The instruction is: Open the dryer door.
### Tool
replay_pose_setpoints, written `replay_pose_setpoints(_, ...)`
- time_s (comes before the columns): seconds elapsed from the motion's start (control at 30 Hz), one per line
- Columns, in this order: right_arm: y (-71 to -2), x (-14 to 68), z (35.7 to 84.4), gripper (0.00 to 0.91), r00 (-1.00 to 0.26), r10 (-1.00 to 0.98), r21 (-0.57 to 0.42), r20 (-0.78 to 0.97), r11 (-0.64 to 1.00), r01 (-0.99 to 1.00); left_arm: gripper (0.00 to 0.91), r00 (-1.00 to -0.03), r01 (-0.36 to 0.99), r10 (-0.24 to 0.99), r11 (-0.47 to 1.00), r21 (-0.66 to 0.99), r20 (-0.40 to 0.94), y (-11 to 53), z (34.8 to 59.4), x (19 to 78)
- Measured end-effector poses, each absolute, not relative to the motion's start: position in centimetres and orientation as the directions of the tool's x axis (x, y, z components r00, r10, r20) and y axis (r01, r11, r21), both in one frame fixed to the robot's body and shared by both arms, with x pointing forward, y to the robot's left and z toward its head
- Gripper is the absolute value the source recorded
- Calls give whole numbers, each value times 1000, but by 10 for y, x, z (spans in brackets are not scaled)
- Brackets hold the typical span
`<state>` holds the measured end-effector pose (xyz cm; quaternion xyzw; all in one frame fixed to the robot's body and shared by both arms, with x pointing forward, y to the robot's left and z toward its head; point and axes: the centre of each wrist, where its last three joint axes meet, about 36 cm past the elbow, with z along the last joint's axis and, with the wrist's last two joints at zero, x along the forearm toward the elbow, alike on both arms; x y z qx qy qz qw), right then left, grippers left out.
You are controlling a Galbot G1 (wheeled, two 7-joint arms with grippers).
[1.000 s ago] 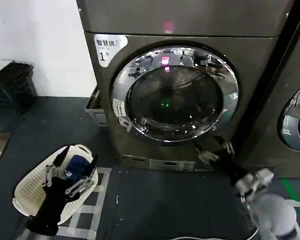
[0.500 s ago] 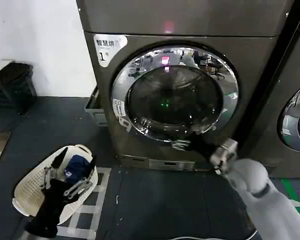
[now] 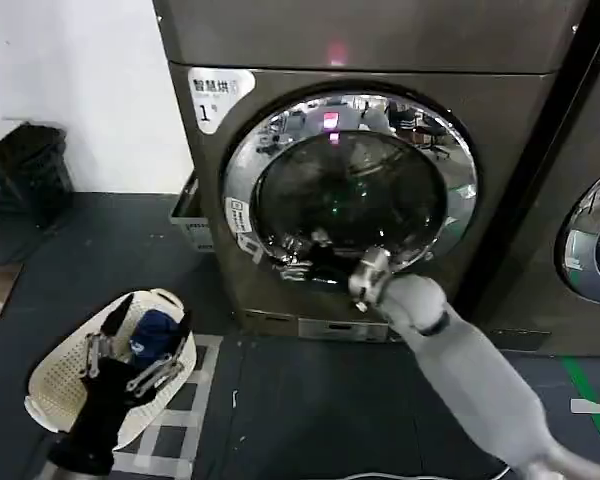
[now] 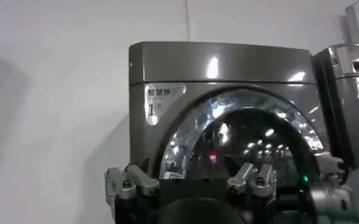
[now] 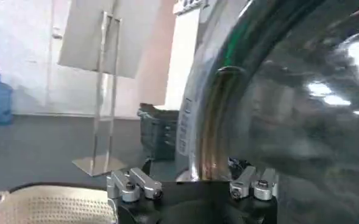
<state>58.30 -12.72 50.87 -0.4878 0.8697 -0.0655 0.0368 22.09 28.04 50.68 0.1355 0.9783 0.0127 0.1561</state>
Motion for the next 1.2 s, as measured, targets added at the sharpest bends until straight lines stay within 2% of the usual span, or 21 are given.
replay_pose_setpoints(0.57, -99, 619, 505, 907, -532, -847, -110, 12, 528, -842, 907, -911, 265, 274, 962, 73, -308, 280, 510, 221)
replay_pose_setpoints(1.2, -138, 612, 502, 907, -263, -961, -117, 83, 253, -960, 907, -922, 316, 327, 945, 87, -207, 314, 502, 244)
